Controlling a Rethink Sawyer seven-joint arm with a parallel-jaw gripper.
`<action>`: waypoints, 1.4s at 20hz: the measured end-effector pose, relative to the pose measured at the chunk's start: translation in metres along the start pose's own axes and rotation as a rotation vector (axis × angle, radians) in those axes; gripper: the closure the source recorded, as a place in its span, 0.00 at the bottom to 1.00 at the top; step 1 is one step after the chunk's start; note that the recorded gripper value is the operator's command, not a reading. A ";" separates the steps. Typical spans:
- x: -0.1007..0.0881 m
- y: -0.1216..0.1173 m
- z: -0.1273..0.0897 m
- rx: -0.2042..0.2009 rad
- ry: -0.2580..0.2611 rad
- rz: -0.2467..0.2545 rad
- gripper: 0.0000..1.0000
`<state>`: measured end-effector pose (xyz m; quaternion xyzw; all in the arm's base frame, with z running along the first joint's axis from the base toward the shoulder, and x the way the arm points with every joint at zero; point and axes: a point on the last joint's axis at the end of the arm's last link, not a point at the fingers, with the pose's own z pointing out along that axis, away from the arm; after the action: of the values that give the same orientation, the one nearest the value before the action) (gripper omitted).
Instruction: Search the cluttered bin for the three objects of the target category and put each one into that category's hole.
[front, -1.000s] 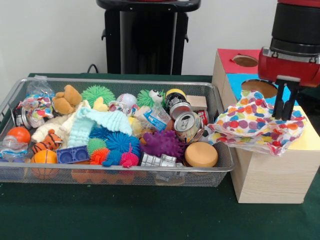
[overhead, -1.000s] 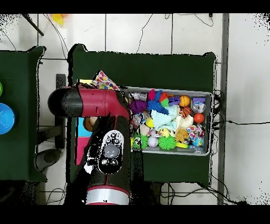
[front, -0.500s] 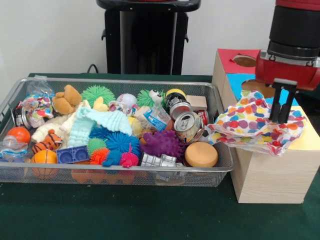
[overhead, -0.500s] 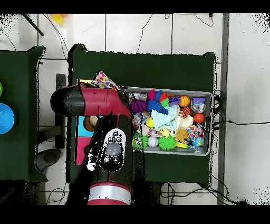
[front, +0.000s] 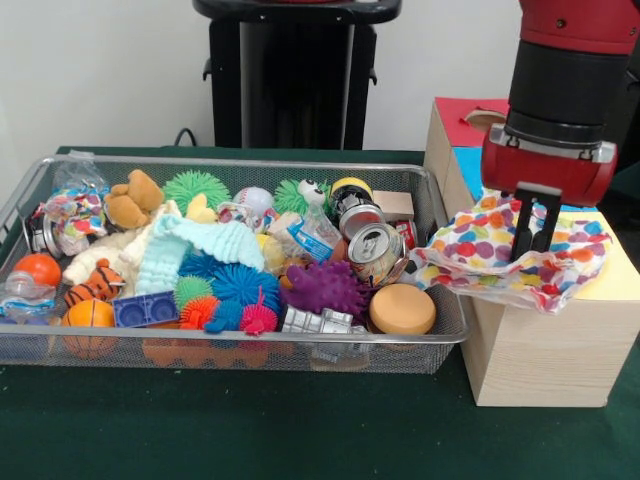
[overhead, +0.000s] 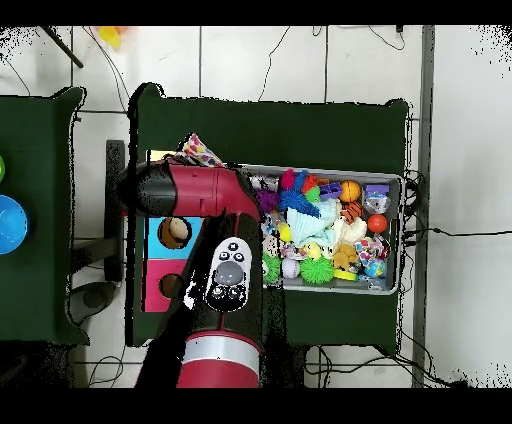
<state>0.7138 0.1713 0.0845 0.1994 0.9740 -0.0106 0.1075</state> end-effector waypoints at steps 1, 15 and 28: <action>0.000 0.000 0.002 0.000 -0.002 -0.001 1.00; 0.015 0.029 -0.020 -0.001 -0.044 -0.059 1.00; 0.045 0.009 -0.080 -0.008 -0.024 -0.034 1.00</action>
<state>0.6607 0.2020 0.1533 0.1823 0.9759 -0.0108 0.1196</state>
